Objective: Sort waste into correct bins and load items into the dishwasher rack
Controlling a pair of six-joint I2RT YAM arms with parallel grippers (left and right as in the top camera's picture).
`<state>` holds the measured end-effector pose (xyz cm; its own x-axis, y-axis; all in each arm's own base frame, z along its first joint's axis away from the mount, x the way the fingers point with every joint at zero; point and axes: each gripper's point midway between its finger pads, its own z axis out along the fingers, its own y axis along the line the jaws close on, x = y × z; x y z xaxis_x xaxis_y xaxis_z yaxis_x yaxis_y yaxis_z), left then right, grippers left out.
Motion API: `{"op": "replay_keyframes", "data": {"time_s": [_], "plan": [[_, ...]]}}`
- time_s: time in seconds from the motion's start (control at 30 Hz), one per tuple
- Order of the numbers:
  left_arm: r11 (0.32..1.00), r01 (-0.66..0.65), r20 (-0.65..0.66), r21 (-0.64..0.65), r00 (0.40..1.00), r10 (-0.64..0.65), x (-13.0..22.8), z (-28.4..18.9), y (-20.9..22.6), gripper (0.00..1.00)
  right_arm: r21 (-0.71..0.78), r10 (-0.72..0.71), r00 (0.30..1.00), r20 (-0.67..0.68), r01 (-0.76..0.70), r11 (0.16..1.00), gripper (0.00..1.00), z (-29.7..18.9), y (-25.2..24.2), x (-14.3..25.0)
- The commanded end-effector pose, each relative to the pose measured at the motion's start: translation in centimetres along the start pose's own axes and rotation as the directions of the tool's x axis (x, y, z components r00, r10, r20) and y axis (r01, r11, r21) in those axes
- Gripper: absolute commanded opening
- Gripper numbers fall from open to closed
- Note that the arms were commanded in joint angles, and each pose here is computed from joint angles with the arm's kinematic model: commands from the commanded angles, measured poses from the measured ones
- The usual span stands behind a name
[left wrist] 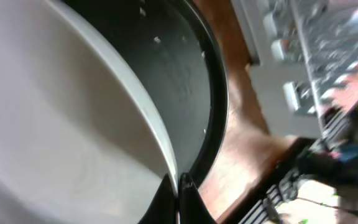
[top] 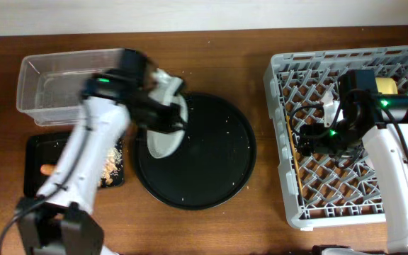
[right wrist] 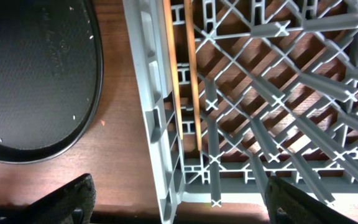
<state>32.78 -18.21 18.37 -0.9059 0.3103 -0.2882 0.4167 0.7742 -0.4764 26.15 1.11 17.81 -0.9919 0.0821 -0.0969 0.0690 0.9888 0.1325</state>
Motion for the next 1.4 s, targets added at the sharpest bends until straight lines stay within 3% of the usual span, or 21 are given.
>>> {"op": "replay_keyframes", "data": {"time_s": [0.0, 0.13, 0.27, 0.3, 0.33, 0.37, 0.43, 0.5, 0.6, 0.7, 0.77, 0.83, 0.9, 1.07, 1.17, 1.27, 1.3, 1.37], "plan": [[0.966, -0.066, -0.077, -0.250, 0.996, 0.048, 0.8, 4.0, -2.0, 0.00, 0.009, -0.004, 1.000, 0.014, 0.004, 1.000, 0.87, -0.3, -0.2, -0.3], [0.885, -0.189, -0.209, -0.425, 0.972, 0.108, 2.5, 12.4, -3.0, 0.00, 0.009, -0.004, 1.000, 0.014, 0.004, 1.000, 0.87, -0.3, -0.2, -0.3], [0.883, -0.211, -0.205, -0.420, 0.970, 0.134, 2.2, 14.1, -3.3, 0.01, 0.008, -0.004, 1.000, 0.014, 0.004, 1.000, 0.87, -0.3, -0.2, -0.3], [0.883, -0.211, -0.206, -0.420, 0.969, 0.134, 2.2, 14.1, -3.3, 0.20, 0.009, -0.004, 1.000, 0.014, 0.004, 1.000, 0.87, -0.3, -0.2, -0.3], [0.884, -0.210, -0.204, -0.417, 0.970, 0.134, 2.1, 14.0, -3.4, 0.26, 0.009, -0.004, 1.000, 0.015, 0.004, 1.000, 0.87, -0.3, -0.2, -0.3], [0.888, -0.207, -0.189, -0.410, 0.972, 0.139, 1.8, 13.5, -3.8, 0.46, 0.009, -0.005, 1.000, 0.016, 0.005, 1.000, 0.87, -0.3, -0.2, -0.3], [0.896, -0.182, -0.110, -0.406, 0.982, 0.150, 0.2, 10.8, -4.5, 0.56, 0.008, -0.005, 1.000, 0.015, 0.004, 1.000, 0.87, -0.3, -0.2, -0.3], [0.903, -0.137, -0.014, -0.407, 0.990, 0.144, -1.0, 6.6, -4.5, 0.57, -0.020, -0.006, 1.000, 0.023, 0.007, 1.000, 0.88, -0.4, 0.3, -0.5], [0.886, 0.085, 0.168, -0.455, 0.986, -0.008, -1.0, -4.2, 0.6, 0.66, -0.136, -0.041, 0.996, 0.076, 0.051, 0.989, 0.92, -0.5, 3.1, -1.7], [0.763, 0.419, 0.266, -0.493, 0.907, -0.326, 3.4, -11.1, 8.9, 0.79, -0.181, -0.174, 0.970, 0.169, 0.204, 0.962, 0.92, 0.2, 9.0, -3.6], [0.695, 0.550, 0.313, -0.463, 0.835, -0.453, 5.3, -13.4, 12.3, 0.87, -0.200, -0.247, 0.952, 0.183, 0.282, 0.938, 0.91, 1.8, 12.8, -4.3], [0.659, 0.605, 0.345, -0.447, 0.796, -0.497, 6.1, -14.4, 13.8, 0.98, -0.183, -0.249, 0.958, 0.145, 0.273, 0.944, 0.91, 4.0, 14.4, -4.5], [0.630, 0.658, 0.370, -0.413, 0.753, -0.544, 6.9, -15.4, 15.0, 0.99, -0.166, -0.265, 0.961, 0.074, 0.274, 0.947, 0.91, 7.8, 16.1, -4.4], [0.608, 0.681, 0.385, -0.409, 0.732, -0.562, 7.4, -15.9, 15.7, 0.99, -0.126, -0.169, 0.979, -0.111, 0.155, 0.980, 0.73, 17.0, 16.5, -4.1], [0.608, 0.681, 0.385, -0.409, 0.733, -0.561, 7.4, -15.9, 15.7, 0.99, -0.101, -0.137, 0.977, -0.166, 0.121, 0.987, 0.50, 20.1, 16.8, -3.4], [0.608, 0.681, 0.385, -0.409, 0.732, -0.562, 7.4, -15.9, 15.7, 0.99, -0.050, -0.055, 0.985, -0.166, 0.047, 0.998, 0.13, 20.9, 16.5, -3.4], [0.608, 0.681, 0.385, -0.409, 0.732, -0.562, 7.4, -15.9, 15.7, 0.99, -0.045, -0.045, 0.985, -0.165, 0.038, 0.998, 0.04, 20.9, 16.5, -3.5], [0.608, 0.681, 0.385, -0.409, 0.732, -0.562, 7.4, -15.9, 15.7, 0.99, -0.037, -0.027, 0.987, -0.156, 0.022, 0.999, 0.04, 20.8, 16.2, -3.9]]}}
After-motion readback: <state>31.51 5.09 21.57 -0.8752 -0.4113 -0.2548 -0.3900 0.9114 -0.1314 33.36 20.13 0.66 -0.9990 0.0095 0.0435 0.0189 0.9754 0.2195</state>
